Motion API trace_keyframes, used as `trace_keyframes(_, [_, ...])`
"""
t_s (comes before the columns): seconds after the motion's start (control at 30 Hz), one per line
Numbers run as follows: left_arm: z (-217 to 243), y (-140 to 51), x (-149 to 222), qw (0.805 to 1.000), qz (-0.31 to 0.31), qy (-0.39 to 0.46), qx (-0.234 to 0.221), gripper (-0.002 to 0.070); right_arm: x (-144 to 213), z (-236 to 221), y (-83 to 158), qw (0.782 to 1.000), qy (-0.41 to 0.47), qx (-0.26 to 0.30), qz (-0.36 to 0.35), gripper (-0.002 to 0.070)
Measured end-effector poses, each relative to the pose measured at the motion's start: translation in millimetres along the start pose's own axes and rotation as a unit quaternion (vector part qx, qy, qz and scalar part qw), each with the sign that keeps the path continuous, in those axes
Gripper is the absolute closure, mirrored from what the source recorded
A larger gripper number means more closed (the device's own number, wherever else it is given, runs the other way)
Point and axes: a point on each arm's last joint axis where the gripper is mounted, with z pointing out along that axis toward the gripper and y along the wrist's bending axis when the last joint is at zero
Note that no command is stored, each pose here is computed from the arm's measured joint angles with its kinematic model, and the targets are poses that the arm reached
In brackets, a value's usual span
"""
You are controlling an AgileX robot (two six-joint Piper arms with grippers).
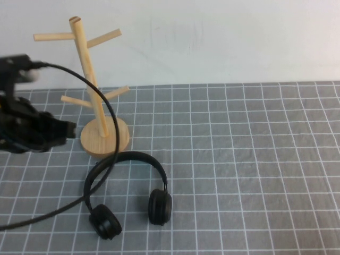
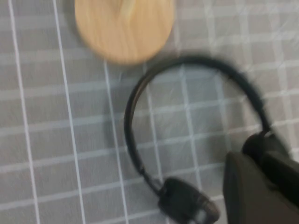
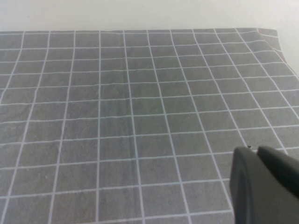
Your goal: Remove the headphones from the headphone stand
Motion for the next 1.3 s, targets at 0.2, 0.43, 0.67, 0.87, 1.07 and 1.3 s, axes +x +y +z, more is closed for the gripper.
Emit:
trace_keyframes(0.2, [-75.9, -12.6, 16.5, 0.995, 0.038, -0.097, 0.006, 0.0673, 0.0, 0.0, 0.0, 1.0, 0.0, 0.0, 0.0, 0.0682])
trace_keyframes(0.43, [-162.0, -23.5, 63.4, 0.972, 0.078, -0.221, -0.003, 0.0676, 0.0, 0.0, 0.0, 1.0, 0.0, 0.0, 0.0, 0.0682])
trace_keyframes(0.67, [-199.8, -24.1, 106.0, 0.96, 0.101, -0.26, -0.028, 0.0676, 0.0, 0.0, 0.0, 1.0, 0.0, 0.0, 0.0, 0.0682])
trace_keyframes(0.87, [-202.4, -24.0, 127.2, 0.972, 0.104, -0.21, -0.027, 0.0676, 0.0, 0.0, 0.0, 1.0, 0.0, 0.0, 0.0, 0.0682])
trace_keyframes(1.07, [-198.8, -23.4, 136.5, 0.982, 0.103, -0.156, -0.024, 0.0676, 0.0, 0.0, 0.0, 1.0, 0.0, 0.0, 0.0, 0.0682])
trace_keyframes(1.3, [-198.3, -22.3, 137.5, 0.983, 0.103, -0.151, -0.03, 0.0677, 0.0, 0.0, 0.0, 1.0, 0.0, 0.0, 0.0, 0.0682])
